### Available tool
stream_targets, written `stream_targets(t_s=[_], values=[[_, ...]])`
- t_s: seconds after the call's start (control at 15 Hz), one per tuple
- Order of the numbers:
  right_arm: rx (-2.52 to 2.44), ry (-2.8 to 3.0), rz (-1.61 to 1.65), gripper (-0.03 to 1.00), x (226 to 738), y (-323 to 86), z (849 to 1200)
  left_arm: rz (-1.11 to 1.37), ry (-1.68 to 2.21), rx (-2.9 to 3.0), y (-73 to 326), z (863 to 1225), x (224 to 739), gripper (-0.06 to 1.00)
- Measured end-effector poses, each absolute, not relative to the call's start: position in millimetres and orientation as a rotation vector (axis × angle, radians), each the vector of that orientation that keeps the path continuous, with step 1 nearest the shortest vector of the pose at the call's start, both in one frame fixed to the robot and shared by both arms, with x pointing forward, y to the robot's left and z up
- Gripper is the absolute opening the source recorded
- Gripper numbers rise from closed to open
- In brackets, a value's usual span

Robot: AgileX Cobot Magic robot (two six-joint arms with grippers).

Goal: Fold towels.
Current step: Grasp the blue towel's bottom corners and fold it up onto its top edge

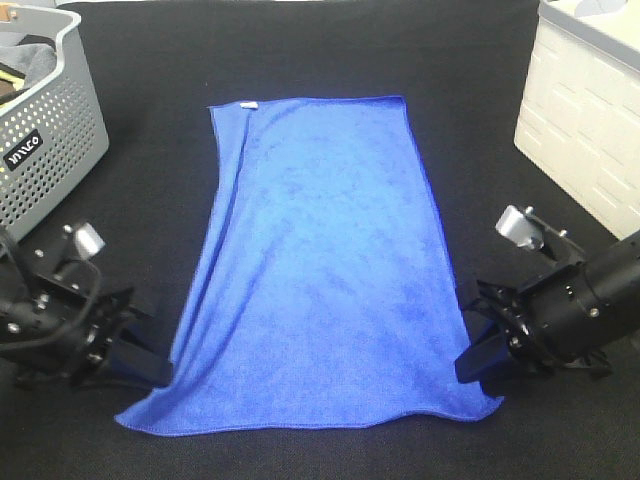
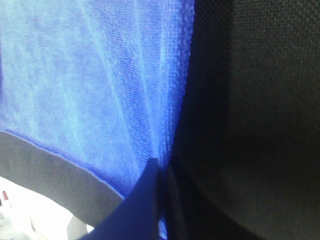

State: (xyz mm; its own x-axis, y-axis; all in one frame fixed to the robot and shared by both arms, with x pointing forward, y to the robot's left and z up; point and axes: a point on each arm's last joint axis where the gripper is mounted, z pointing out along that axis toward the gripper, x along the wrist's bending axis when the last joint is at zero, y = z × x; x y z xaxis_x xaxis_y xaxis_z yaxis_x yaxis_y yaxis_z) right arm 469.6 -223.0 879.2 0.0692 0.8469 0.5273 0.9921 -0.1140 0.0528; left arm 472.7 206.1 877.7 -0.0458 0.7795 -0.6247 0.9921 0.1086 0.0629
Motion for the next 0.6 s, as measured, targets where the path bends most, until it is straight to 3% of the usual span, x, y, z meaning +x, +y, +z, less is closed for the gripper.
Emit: stream_targets(t_s=[0.27, 0.6], values=[[-2.035, -1.907, -0.583, 0.00, 462, -228, 893, -0.493, 1.939, 1.784, 228, 892, 466, 0.00], [-1.982, -1.919, -0.493, 0.00, 445, -229, 907, -0.528, 1.971, 1.795, 235, 898, 423, 0.00]])
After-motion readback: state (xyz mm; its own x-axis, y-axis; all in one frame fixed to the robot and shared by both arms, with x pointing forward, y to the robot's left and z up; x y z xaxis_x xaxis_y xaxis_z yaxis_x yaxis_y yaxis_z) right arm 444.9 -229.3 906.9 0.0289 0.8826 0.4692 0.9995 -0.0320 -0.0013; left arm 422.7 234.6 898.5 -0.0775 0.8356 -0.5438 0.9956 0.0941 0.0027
